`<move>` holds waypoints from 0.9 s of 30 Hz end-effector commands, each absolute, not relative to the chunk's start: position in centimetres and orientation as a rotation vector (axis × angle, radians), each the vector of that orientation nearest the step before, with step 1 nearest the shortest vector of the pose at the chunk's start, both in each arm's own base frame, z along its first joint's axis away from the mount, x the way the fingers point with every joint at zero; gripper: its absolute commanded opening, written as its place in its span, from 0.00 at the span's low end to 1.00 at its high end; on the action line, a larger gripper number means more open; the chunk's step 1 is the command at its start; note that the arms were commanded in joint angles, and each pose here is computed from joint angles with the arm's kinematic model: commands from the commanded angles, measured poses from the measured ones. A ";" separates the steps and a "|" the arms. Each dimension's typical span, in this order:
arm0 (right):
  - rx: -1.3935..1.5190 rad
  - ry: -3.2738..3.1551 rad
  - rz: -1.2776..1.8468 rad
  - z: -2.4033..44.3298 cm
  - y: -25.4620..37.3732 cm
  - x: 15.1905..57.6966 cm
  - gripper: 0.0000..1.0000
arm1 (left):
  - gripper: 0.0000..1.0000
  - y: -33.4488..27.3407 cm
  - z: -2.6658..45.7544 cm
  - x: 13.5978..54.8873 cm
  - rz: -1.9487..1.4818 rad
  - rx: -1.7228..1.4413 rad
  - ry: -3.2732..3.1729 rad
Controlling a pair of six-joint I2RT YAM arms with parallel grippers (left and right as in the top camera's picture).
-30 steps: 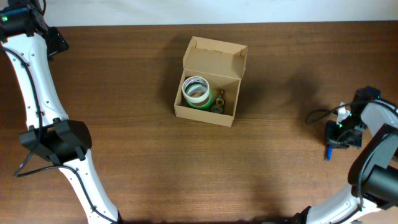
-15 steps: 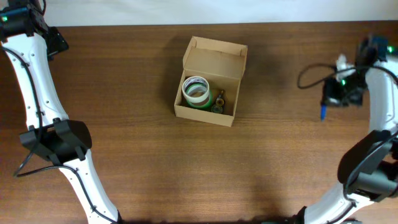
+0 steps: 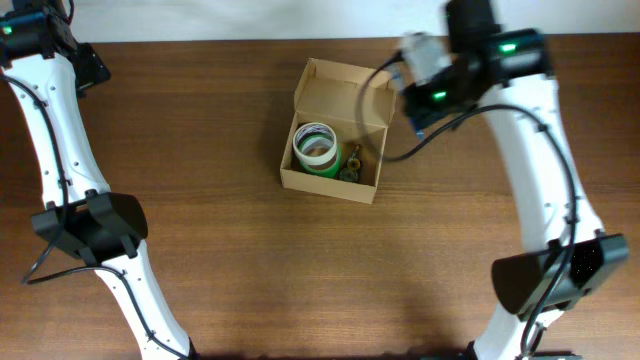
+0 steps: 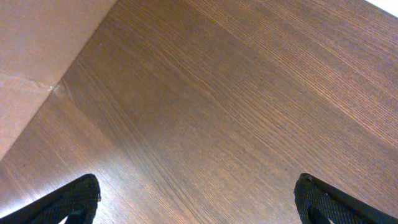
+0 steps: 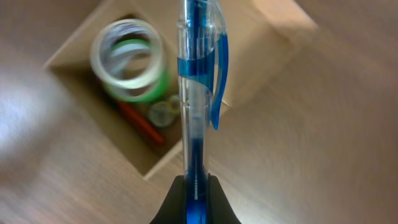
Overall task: Pack container
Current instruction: 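Carry the blue pen over the box with the right gripper, then lower the blue pen into the box and release it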
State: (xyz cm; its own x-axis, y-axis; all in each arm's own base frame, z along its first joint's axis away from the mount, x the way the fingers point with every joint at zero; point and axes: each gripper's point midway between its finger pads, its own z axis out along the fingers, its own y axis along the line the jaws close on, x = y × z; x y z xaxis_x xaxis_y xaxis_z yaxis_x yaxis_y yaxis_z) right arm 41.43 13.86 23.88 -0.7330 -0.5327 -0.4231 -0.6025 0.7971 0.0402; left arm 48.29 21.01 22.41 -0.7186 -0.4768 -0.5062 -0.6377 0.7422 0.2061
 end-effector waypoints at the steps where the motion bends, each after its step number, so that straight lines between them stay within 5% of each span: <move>1: -1.200 2.437 0.112 23.9 16.8 41.1 0.05 | 1.00 21.1 24.0 47.8 0.516 -0.840 2.494; 7: -1.509 2.302 0.040 21.3 20.7 41.0 0.08 | 1.00 21.1 24.0 47.8 0.517 -0.841 2.493; 27: -1.783 2.362 0.109 11.5 23.5 40.7 0.04 | 1.00 21.1 24.0 47.8 0.516 -0.840 2.494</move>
State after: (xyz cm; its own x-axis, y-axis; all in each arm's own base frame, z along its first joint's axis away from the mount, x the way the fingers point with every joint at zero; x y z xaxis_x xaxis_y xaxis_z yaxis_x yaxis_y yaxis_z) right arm 41.42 22.45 12.57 -0.3025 -0.9326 -0.1969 -0.9433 0.3225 -0.0785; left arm 48.29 21.01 22.41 -0.7186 -0.4768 -0.5062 -0.6377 0.7422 0.2061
